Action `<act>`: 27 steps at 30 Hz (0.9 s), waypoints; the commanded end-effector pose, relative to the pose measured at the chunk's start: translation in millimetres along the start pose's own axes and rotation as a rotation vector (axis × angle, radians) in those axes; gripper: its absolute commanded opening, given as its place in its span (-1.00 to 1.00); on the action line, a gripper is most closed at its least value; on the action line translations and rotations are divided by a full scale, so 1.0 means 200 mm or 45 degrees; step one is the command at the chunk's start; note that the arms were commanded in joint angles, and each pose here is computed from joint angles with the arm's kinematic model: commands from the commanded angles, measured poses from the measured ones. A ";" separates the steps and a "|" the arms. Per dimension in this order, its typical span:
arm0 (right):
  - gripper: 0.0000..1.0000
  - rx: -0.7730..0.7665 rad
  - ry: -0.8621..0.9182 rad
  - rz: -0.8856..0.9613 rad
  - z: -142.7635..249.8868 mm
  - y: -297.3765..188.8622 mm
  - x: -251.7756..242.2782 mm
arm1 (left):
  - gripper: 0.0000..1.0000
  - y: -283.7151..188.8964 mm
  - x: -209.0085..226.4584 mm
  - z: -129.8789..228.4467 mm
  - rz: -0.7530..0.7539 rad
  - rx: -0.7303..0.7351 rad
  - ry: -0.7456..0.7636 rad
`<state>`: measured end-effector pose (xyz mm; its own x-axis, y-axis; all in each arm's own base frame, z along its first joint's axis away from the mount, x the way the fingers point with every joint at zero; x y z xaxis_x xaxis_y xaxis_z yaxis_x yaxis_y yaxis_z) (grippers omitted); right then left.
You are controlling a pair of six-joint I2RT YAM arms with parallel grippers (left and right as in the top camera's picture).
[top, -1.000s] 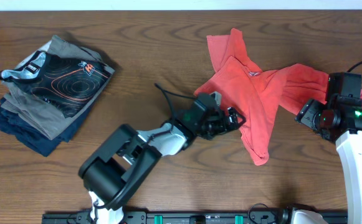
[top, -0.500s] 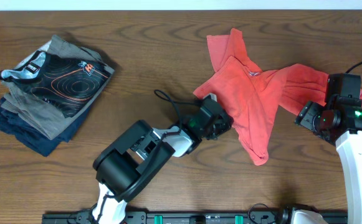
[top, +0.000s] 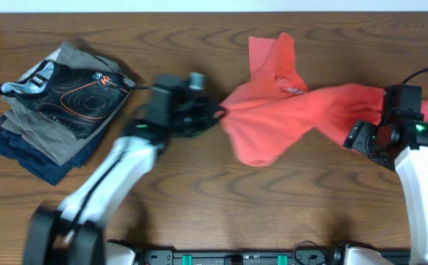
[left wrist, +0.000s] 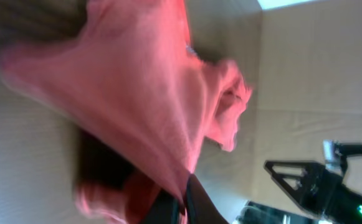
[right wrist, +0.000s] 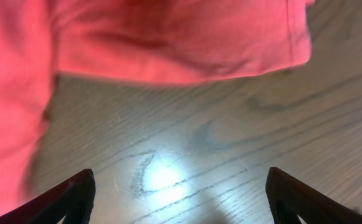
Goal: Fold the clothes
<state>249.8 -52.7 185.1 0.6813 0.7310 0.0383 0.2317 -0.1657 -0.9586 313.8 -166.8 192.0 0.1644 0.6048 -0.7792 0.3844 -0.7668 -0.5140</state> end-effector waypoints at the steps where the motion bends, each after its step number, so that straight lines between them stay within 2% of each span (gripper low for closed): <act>1: 0.72 0.044 -0.013 -0.014 -0.01 0.04 0.02 | -0.88 -0.28 0.01 -0.04 -0.083 -0.120 0.225; 6: 0.72 0.074 0.025 0.011 -0.02 0.09 0.03 | -0.88 -0.52 0.05 0.06 -0.196 -0.131 0.181; 10: 0.72 0.036 0.095 -0.044 -0.07 0.12 0.07 | -0.88 -0.57 0.08 0.23 -0.256 0.038 0.186; 15: 0.61 -0.137 0.099 -0.214 -0.22 0.13 0.18 | -0.88 -0.59 0.17 0.38 -0.391 0.239 0.128; 19: 0.54 -0.240 0.136 -0.266 -0.35 0.20 0.23 | -0.87 -0.61 0.22 0.40 -0.495 0.272 0.117; 27: 0.51 -0.365 0.239 -0.266 -0.57 0.47 0.21 | -0.88 -0.60 0.22 0.37 -0.491 0.234 0.149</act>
<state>377.2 -97.9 138.9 0.6750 0.6706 0.3077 0.5593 -0.1931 -0.8062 206.9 -66.8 195.8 0.1316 0.8532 -0.5048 0.2660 -0.5209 -0.8111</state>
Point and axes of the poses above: each gripper's point midway between its finger pads, its own y axis out along the fingers, its own x axis along the line the jaws close on, z = x × y, the point moved 6 cm from there along -y, back along the fingers, and after that the axes turned 12 degrees about y, right-handed, at the moved point
